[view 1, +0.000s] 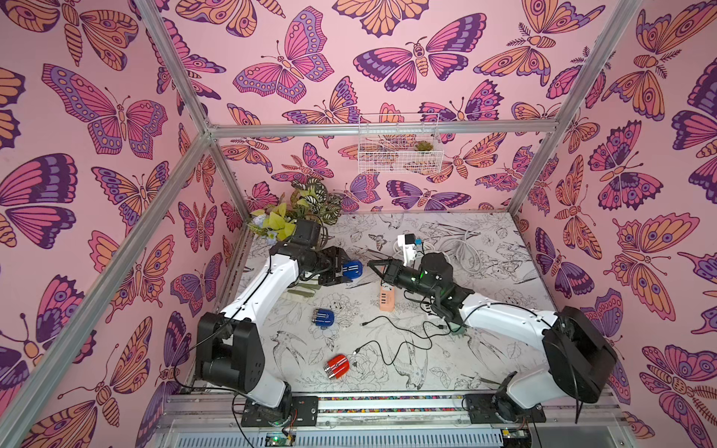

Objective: Charge the electric shaver
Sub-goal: Insert the charging cable into the electric shaver.

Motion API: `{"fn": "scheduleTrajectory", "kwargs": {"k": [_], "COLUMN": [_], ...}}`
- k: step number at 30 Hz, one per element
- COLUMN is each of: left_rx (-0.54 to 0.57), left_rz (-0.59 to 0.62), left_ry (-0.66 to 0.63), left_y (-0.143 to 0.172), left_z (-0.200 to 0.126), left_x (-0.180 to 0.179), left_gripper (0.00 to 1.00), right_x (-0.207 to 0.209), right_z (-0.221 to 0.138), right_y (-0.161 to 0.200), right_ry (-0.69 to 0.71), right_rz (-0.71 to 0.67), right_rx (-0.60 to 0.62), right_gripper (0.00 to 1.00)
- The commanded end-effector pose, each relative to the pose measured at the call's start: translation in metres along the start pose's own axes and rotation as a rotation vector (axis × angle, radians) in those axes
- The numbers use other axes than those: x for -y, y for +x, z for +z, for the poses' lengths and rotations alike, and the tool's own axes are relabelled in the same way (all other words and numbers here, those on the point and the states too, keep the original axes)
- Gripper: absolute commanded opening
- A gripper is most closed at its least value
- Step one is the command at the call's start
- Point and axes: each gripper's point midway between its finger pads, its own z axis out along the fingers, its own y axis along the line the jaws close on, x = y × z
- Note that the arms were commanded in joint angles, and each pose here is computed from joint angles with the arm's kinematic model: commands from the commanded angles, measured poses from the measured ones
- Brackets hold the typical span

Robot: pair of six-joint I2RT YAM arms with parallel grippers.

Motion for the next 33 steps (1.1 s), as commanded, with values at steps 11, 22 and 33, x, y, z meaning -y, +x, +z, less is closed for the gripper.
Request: {"fn": "scheduleTrajectory", "kwargs": {"k": [11,22,33], "left_rx": [-0.022,-0.020,-0.025], "left_rz": [0.010,0.016,0.022], "left_ry": [-0.009,-0.018,-0.012], "left_y": [0.008,0.010,0.012], "left_z": [0.002,0.005,0.003], "left_x": [-0.003,-0.006,-0.005], "left_gripper": [0.00,0.00,0.00], "right_x": [0.006,0.008,0.035], "right_z": [0.013,0.013,0.012], "right_y": [0.007,0.008,0.021], "right_ry": [0.022,0.028,0.095], "right_rz": [-0.012,-0.002,0.009], "right_rx": [-0.036,-0.039,-0.058], "right_gripper": [0.00,0.00,0.00]}}
